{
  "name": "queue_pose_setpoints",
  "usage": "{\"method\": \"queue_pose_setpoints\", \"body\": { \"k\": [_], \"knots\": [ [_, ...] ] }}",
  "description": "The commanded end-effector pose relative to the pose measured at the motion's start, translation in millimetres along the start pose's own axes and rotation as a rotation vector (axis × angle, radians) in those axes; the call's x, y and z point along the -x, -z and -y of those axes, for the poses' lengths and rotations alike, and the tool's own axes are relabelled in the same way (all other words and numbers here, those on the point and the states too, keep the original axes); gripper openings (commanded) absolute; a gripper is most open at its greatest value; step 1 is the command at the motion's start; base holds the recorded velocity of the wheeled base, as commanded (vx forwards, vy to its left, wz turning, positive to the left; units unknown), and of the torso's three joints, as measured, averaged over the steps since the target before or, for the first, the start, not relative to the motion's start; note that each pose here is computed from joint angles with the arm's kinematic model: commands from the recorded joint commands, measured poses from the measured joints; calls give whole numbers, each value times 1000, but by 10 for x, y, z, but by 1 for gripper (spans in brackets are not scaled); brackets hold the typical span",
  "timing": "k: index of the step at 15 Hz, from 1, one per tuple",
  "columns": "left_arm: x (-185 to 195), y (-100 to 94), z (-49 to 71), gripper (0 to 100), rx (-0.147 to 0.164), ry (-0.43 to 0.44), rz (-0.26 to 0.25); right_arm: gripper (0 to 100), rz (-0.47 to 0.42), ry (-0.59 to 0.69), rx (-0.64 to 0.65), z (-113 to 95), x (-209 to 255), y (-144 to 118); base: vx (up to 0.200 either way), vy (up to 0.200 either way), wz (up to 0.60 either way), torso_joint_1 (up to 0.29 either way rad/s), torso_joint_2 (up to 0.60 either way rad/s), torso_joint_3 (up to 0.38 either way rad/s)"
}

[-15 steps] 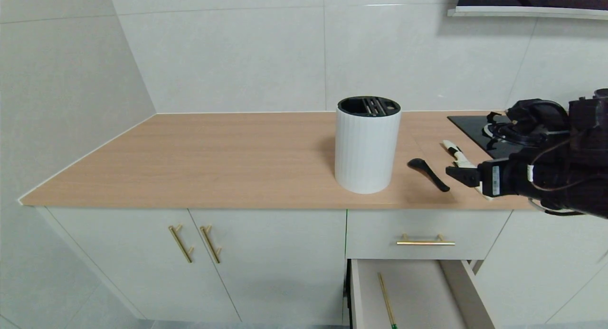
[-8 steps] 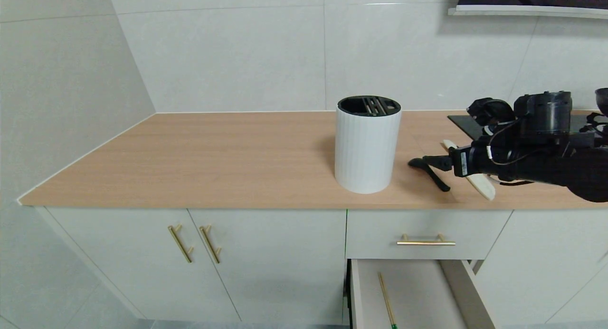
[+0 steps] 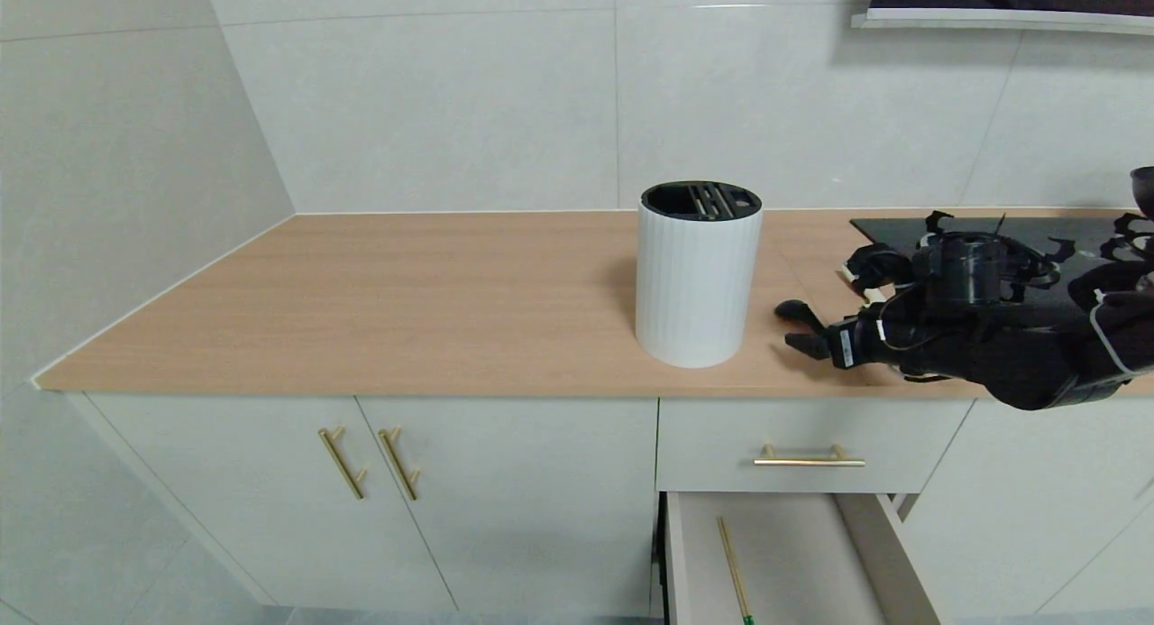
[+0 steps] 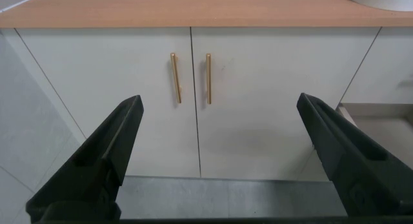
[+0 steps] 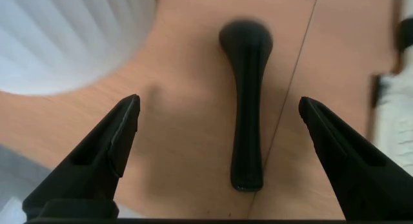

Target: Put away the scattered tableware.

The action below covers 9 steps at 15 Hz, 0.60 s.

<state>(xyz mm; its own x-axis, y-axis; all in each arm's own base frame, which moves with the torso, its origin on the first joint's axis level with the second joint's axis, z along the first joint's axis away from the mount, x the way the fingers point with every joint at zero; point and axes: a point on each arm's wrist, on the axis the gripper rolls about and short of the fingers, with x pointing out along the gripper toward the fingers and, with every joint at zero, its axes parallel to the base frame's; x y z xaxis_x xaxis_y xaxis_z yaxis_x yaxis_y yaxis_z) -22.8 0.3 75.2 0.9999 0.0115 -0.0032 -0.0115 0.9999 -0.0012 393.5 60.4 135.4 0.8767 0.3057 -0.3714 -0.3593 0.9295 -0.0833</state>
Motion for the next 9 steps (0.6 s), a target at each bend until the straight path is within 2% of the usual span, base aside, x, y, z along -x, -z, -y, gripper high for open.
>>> {"method": "queue_pose_setpoints", "body": {
  "k": [1,9],
  "knots": [
    [0,0,0,100,0,-1,0,100,-27,-1,-6,16,-71,89,0,0,0,0,0,0],
    [0,0,0,100,0,1,0,100,-17,30,-23,162,-166,103,0,0,0,0,0,0]
  ]
}}
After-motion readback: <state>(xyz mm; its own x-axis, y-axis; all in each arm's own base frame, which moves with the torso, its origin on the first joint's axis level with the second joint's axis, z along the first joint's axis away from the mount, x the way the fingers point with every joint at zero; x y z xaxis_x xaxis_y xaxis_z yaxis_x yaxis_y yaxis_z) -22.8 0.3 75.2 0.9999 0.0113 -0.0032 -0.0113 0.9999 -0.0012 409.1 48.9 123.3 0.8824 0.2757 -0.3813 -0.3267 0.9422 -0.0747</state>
